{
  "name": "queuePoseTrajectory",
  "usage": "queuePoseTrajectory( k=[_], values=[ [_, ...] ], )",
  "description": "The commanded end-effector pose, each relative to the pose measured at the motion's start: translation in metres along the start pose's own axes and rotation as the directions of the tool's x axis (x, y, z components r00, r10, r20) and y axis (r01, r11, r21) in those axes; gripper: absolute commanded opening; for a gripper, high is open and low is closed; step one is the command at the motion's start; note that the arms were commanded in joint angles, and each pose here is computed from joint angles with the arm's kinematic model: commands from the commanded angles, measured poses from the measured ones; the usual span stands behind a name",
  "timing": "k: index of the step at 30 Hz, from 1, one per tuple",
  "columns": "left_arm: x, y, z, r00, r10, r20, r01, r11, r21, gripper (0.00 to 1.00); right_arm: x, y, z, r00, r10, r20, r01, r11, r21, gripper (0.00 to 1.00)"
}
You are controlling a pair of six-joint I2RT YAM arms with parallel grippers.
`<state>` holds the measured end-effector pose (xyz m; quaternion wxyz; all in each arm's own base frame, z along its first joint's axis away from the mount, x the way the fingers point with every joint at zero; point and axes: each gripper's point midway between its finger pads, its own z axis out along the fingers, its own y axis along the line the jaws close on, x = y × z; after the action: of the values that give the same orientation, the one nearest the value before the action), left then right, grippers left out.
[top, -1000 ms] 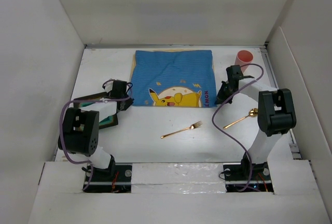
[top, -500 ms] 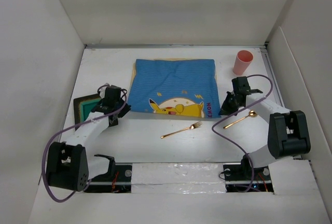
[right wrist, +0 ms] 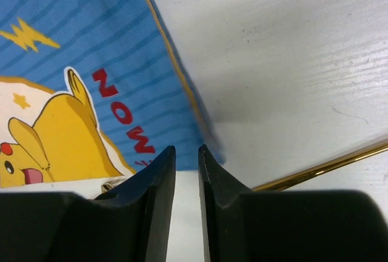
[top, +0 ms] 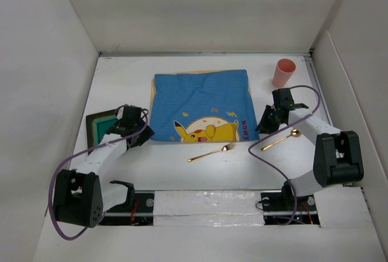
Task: Set the dinner table for one person
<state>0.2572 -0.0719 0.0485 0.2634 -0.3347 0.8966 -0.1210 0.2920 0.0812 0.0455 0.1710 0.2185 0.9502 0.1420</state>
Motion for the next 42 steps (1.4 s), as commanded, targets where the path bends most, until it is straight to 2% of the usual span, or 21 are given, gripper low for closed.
queuePoseTrajectory(
  k=[1, 2, 3, 5, 9, 10, 12, 14, 15, 20, 21, 23, 24, 26, 28, 30, 31, 33, 34, 35, 42],
  values=[
    [-0.033, -0.024, -0.013, 0.995, 0.029, 0.090, -0.032, 0.999, 0.028, 0.33, -0.015, 0.016, -0.010, 0.999, -0.031, 0.040, 0.032, 0.999, -0.034, 0.31],
    [-0.037, -0.026, -0.015, 0.994, 0.035, 0.103, -0.039, 0.999, 0.030, 0.33, -0.013, 0.019, -0.011, 0.998, -0.042, 0.039, 0.044, 0.998, -0.039, 0.37],
    [-0.046, -0.034, -0.021, 0.992, 0.038, 0.124, -0.043, 0.998, 0.044, 0.39, -0.013, 0.018, -0.014, 0.998, -0.044, 0.046, 0.046, 0.998, -0.034, 0.38],
    [-0.058, -0.045, -0.031, 0.986, 0.051, 0.157, -0.063, 0.996, 0.067, 0.40, -0.020, 0.022, -0.024, 0.995, -0.062, 0.080, 0.064, 0.998, -0.026, 0.42],
    [-0.106, -0.105, -0.089, 0.956, 0.056, 0.289, -0.127, 0.964, 0.234, 0.33, -0.056, 0.046, -0.075, 0.956, -0.125, 0.265, 0.129, 0.992, 0.004, 0.45],
    [-0.115, -0.117, -0.102, 0.948, 0.060, 0.313, -0.148, 0.953, 0.266, 0.30, -0.063, 0.060, -0.092, 0.938, -0.148, 0.314, 0.166, 0.986, -0.030, 0.41],
    [-0.134, -0.146, -0.136, 0.932, 0.073, 0.356, -0.200, 0.921, 0.335, 0.18, -0.062, 0.113, -0.120, 0.908, -0.203, 0.366, 0.286, 0.940, -0.187, 0.15],
    [-0.138, -0.168, -0.158, 0.928, 0.083, 0.363, -0.238, 0.881, 0.408, 0.03, -0.053, 0.157, -0.138, 0.887, -0.227, 0.401, 0.367, 0.874, -0.318, 0.00],
    [-0.146, -0.182, -0.177, 0.919, 0.068, 0.389, -0.256, 0.852, 0.456, 0.00, -0.025, 0.193, -0.146, 0.882, -0.278, 0.381, 0.433, 0.798, -0.419, 0.00],
    [-0.154, -0.205, -0.243, 0.895, -0.023, 0.446, -0.281, 0.746, 0.604, 0.00, 0.062, 0.288, -0.141, 0.898, -0.318, 0.305, 0.440, 0.619, -0.651, 0.00],
    [-0.154, -0.205, -0.250, 0.893, -0.030, 0.450, -0.282, 0.741, 0.610, 0.00, 0.075, 0.303, -0.121, 0.900, -0.337, 0.278, 0.433, 0.612, -0.662, 0.00],
    [-0.153, -0.199, -0.264, 0.888, -0.042, 0.458, -0.278, 0.744, 0.608, 0.00, 0.105, 0.336, -0.120, 0.890, -0.378, 0.254, 0.436, 0.546, -0.715, 0.00],
    [-0.146, -0.192, -0.263, 0.895, -0.031, 0.446, -0.270, 0.758, 0.594, 0.00, 0.120, 0.347, -0.096, 0.883, -0.418, 0.212, 0.430, 0.539, -0.724, 0.00],
    [-0.139, -0.178, -0.272, 0.893, -0.046, 0.447, -0.251, 0.774, 0.581, 0.00, 0.139, 0.382, -0.101, 0.865, -0.448, 0.226, 0.445, 0.475, -0.759, 0.00],
    [-0.131, -0.165, -0.276, 0.896, -0.061, 0.439, -0.230, 0.782, 0.579, 0.05, 0.157, 0.398, -0.068, 0.853, -0.488, 0.186, 0.445, 0.492, -0.748, 0.00],
    [-0.127, -0.147, -0.293, 0.884, -0.081, 0.461, -0.224, 0.792, 0.568, 0.09, 0.173, 0.430, -0.071, 0.839, -0.506, 0.198, 0.458, 0.464, -0.758, 0.00],
    [-0.124, -0.142, -0.296, 0.884, -0.078, 0.460, -0.222, 0.797, 0.562, 0.10, 0.186, 0.431, -0.038, 0.832, -0.530, 0.163, 0.460, 0.496, -0.737, 0.00],
    [-0.118, -0.130, -0.306, 0.884, -0.059, 0.464, -0.230, 0.809, 0.542, 0.12, 0.200, 0.457, -0.040, 0.823, -0.537, 0.184, 0.476, 0.477, -0.738, 0.20],
    [-0.116, -0.127, -0.310, 0.883, -0.053, 0.466, -0.236, 0.808, 0.540, 0.14, 0.212, 0.457, -0.013, 0.817, -0.554, 0.163, 0.483, 0.502, -0.717, 0.27],
    [-0.109, -0.121, -0.319, 0.884, -0.034, 0.466, -0.254, 0.802, 0.540, 0.17, 0.221, 0.474, -0.012, 0.811, -0.557, 0.179, 0.493, 0.487, -0.721, 0.44],
    [-0.099, -0.118, -0.334, 0.882, 0.015, 0.471, -0.307, 0.776, 0.551, 0.25, 0.232, 0.477, 0.057, 0.823, -0.554, 0.127, 0.494, 0.586, -0.642, 0.51]
  ],
)
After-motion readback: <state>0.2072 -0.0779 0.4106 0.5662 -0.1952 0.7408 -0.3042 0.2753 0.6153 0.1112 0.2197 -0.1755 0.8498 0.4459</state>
